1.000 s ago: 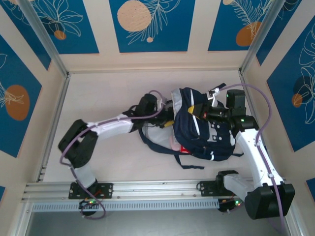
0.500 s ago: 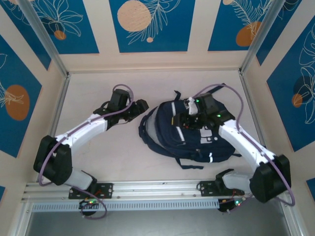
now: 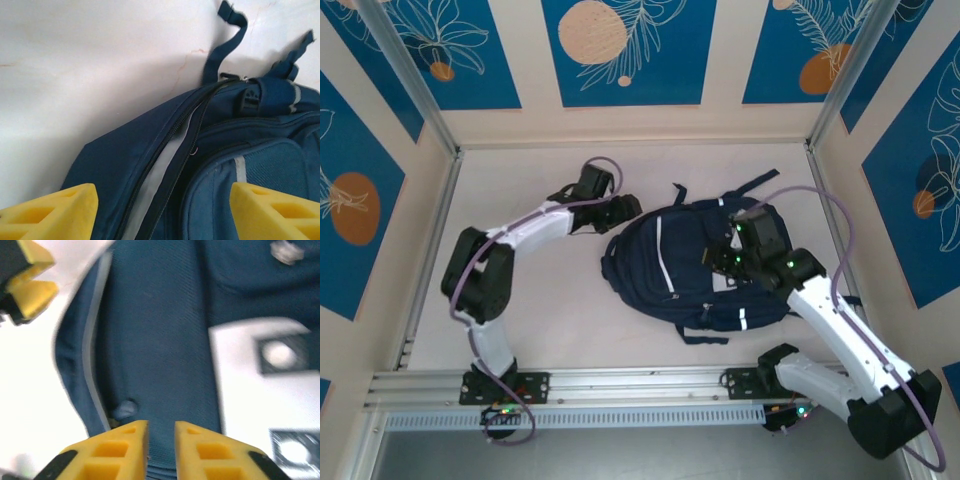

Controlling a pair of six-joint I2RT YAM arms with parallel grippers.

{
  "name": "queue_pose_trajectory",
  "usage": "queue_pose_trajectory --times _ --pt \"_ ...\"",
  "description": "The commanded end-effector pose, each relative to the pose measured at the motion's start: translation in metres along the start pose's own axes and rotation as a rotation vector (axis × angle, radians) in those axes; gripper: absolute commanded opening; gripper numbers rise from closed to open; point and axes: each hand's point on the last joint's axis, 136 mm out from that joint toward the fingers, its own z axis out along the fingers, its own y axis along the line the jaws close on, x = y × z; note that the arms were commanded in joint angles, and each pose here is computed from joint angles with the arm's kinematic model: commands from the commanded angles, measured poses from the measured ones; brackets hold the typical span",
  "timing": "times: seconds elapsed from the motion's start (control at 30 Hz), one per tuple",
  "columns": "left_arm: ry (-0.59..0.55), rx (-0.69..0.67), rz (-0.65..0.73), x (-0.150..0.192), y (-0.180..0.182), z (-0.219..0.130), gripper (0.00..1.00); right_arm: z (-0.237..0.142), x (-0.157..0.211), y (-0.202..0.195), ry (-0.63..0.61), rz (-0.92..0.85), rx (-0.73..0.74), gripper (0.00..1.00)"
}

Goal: Pack the student bag

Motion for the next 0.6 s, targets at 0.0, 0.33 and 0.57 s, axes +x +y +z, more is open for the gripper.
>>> queue_pose_trajectory --times 0.0,0.33,0.57 --pt "0.138 0.008 0.052 0.034 -0.005 0.021 0.65 -0.006 0.042 -0.077 0.011 0.207 0.313 0.1" --pt "0.152 0.067 -0.033 0.058 0.002 0.03 0.26 -0.014 0.066 -0.158 0.01 0.467 0.798 0.03" --pt "0.23 0.139 -0.09 0.102 0.005 0.027 0.18 0.054 0.005 -0.133 -0.002 0.338 0.574 0.06"
